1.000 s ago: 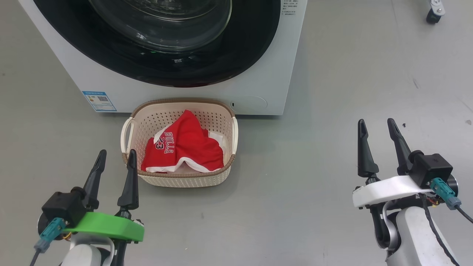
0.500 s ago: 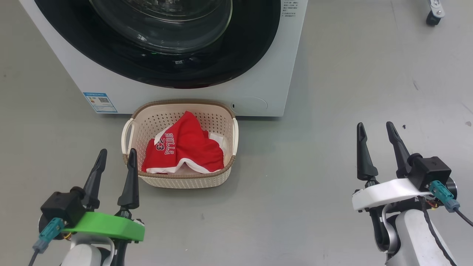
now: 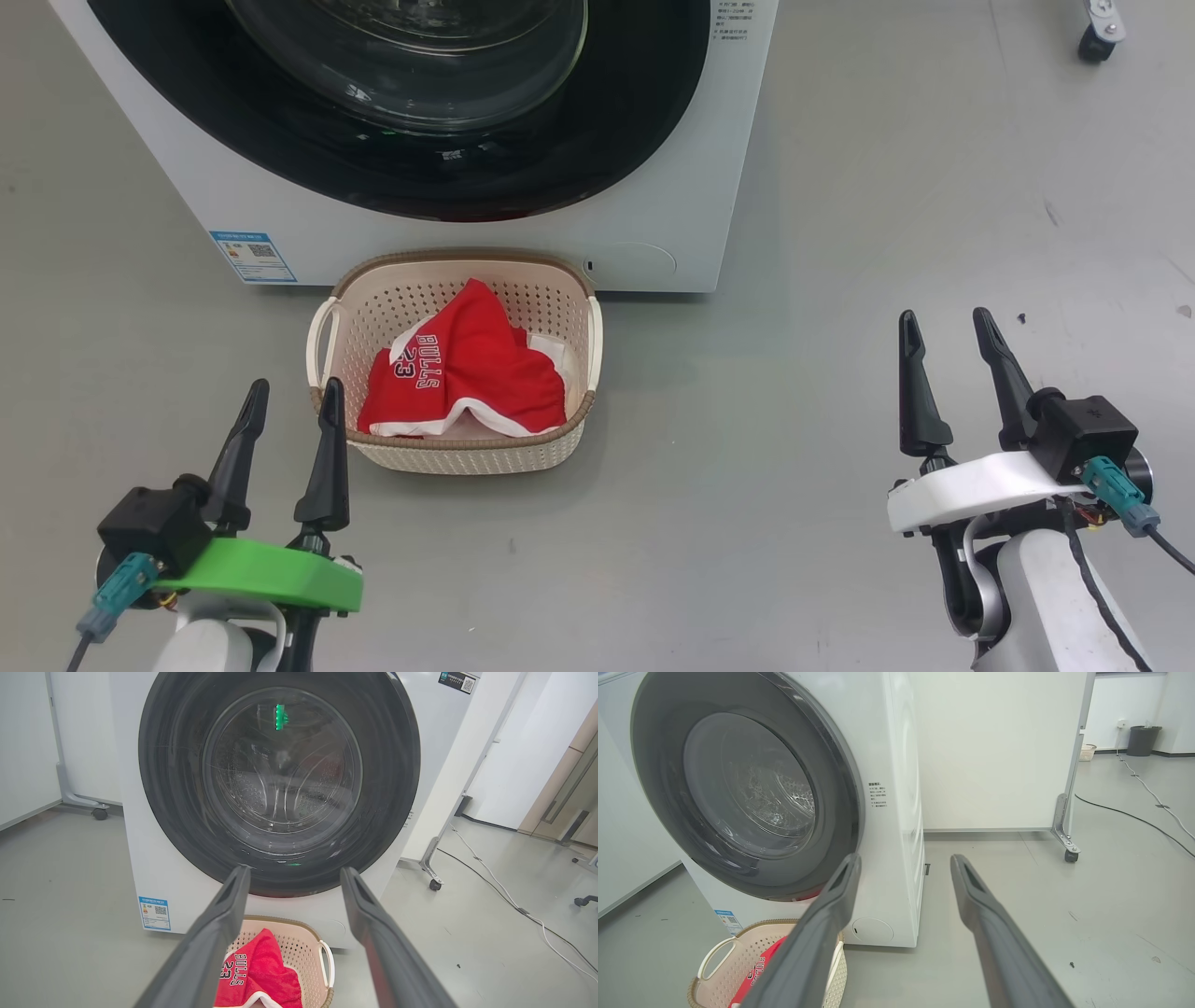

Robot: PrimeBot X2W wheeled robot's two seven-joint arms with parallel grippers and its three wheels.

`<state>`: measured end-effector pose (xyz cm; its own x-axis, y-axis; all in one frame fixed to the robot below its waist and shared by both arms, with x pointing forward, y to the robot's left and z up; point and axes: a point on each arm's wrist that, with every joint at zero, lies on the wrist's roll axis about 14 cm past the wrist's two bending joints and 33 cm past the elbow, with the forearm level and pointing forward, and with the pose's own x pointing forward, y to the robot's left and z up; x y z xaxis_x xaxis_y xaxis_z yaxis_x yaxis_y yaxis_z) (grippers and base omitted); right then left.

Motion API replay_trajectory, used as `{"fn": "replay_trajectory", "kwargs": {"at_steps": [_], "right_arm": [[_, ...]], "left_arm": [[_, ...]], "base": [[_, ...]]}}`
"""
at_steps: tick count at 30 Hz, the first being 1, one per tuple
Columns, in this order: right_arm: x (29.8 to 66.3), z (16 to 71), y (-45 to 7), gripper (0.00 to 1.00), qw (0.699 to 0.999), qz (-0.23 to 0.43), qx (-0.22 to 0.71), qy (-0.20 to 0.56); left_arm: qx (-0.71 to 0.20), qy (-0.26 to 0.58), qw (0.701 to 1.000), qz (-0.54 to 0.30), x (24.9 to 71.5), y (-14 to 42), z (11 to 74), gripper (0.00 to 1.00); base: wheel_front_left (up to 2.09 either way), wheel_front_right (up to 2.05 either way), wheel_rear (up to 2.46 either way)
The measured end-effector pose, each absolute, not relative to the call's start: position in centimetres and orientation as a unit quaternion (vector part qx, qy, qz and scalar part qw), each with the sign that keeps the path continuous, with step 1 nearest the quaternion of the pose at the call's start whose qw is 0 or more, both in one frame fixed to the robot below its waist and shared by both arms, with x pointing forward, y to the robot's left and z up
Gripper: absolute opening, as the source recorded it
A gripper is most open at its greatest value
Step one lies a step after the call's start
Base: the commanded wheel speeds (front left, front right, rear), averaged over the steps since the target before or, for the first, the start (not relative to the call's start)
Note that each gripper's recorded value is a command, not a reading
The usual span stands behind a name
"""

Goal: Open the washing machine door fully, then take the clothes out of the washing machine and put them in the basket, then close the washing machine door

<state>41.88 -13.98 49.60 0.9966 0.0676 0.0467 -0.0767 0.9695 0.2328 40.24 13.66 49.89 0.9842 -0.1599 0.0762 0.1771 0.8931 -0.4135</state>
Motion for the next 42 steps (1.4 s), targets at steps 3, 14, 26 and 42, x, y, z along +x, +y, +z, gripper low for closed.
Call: {"fn": "replay_trajectory", "kwargs": {"at_steps": [3,14,26,42], "right_arm": [[41.9,49.6,-14.0,1.0,0.992,0.036,0.118,-0.019],[41.9,49.7,-13.9,1.0,0.992,0.037,0.119,-0.02],[41.8,49.7,-13.9,1.0,0.992,0.038,0.119,-0.02],[41.2,48.0,-13.7,0.0,0.992,0.035,0.121,0.006]], "left_arm": [[-0.218,-0.019,0.972,-0.086,40.2,13.7,49.8,1.0],[-0.22,-0.019,0.972,-0.086,40.2,13.7,49.9,1.0],[-0.224,-0.019,0.971,-0.085,40.2,13.7,49.9,1.0],[-0.228,0.0,0.971,-0.075,39.9,13.9,48.6,0.0]], "base": [[0.0,0.0,0.0],[0.0,0.0,0.0],[0.0,0.0,0.0],[0.0,0.0,0.0]]}}
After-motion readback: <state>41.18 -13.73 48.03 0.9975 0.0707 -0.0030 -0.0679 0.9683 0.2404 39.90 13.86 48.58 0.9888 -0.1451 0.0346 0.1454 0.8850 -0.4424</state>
